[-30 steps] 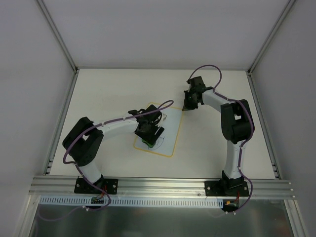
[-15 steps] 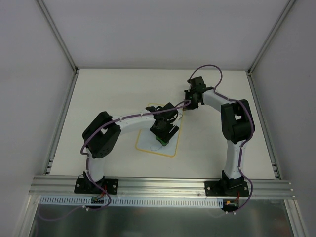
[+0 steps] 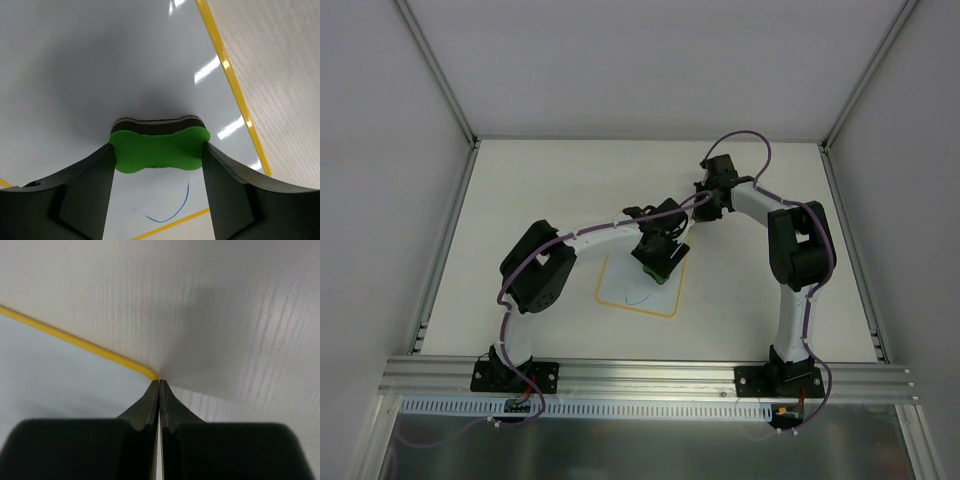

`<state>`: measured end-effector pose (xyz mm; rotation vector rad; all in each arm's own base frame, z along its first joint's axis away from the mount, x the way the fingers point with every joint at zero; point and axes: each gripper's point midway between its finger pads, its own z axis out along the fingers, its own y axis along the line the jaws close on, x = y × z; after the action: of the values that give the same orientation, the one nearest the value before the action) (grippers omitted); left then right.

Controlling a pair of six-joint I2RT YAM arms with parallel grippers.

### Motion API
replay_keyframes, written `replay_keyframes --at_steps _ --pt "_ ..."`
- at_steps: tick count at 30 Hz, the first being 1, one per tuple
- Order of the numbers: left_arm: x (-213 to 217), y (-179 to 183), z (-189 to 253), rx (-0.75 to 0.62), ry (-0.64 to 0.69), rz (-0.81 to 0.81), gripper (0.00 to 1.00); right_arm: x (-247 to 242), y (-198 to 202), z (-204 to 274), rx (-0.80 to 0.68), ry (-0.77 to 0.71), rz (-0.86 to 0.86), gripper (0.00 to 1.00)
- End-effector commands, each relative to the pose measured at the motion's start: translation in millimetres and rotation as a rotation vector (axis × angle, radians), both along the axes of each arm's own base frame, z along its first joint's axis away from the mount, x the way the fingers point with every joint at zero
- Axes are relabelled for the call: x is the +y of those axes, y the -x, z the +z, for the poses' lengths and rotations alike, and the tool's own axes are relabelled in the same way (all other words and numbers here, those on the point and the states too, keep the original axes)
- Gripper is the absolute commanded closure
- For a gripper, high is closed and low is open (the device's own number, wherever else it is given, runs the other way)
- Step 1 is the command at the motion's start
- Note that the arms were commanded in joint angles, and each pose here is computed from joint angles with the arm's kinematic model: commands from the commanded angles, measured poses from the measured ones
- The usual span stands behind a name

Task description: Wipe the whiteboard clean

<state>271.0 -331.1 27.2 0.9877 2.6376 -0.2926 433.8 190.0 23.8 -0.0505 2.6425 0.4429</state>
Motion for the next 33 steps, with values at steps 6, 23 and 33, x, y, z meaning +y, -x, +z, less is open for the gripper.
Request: replay_keyframes --at_steps 6,23,33 --pt "31.5 -17.7 -12.2 -0.032 -0.07 0.134 0.8 -7.3 14.2 0.0 0.037 0.019 -0.011 1.0" --pt "96.7 80.8 -19.1 0.144 -0.081 0.147 0.8 -6.4 14.6 -5.2 0.046 0.021 -0.009 1.0" --pt "61.0 58.3 -8.4 0.103 -0.037 0.093 0.8 -9.1 13.8 -5.2 0.045 0.024 -0.017 1.0"
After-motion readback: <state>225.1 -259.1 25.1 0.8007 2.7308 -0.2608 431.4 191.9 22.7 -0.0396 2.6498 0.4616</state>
